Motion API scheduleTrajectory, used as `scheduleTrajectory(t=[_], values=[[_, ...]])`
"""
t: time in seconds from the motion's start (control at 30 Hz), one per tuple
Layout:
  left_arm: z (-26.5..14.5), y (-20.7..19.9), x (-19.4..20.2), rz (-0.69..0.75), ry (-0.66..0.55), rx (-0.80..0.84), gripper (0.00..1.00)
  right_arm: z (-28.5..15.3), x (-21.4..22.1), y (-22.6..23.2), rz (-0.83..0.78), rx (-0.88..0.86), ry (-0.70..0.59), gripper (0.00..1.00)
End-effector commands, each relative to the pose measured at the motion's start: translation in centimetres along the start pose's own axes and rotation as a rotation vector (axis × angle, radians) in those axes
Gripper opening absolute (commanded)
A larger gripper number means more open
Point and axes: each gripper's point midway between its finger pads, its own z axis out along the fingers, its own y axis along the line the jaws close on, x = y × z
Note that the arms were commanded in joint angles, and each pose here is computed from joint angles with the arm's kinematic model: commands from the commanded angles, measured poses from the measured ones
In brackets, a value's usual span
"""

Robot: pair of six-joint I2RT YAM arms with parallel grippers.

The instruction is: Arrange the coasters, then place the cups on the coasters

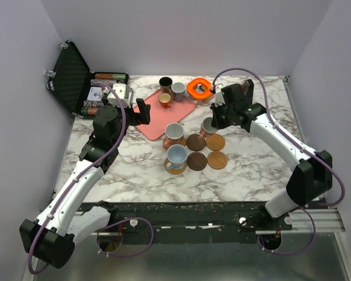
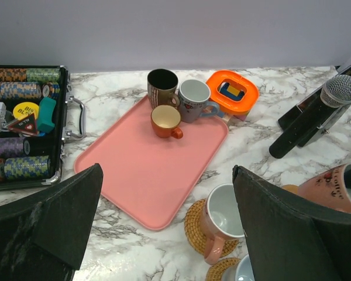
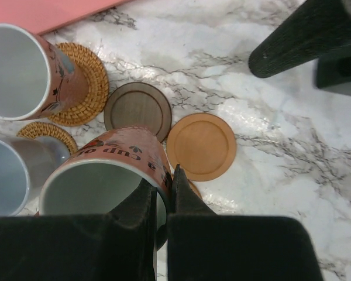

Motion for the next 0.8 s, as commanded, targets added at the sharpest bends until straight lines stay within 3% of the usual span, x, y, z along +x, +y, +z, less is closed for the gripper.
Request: scheduleTrajectory(t=[0.0, 0.37, 0.77], values=[[0.3, -0.3, -0.1, 0.009, -0.001, 0.025, 0.99, 2.5, -0.2, 1.9, -0.048, -0.120, 0.040, 0.01], [0.7, -0.3, 0.5, 0.008, 0.015, 0.025, 0.99, 6.5, 1.9, 3.7, -0.100, -0.152, 0.191, 0.01], [0.7, -0.3, 0.6, 0.010, 0.018, 0.023, 0.99, 8.3, 2.2, 2.9, -0.016, -0.058, 0.232, 0.01]])
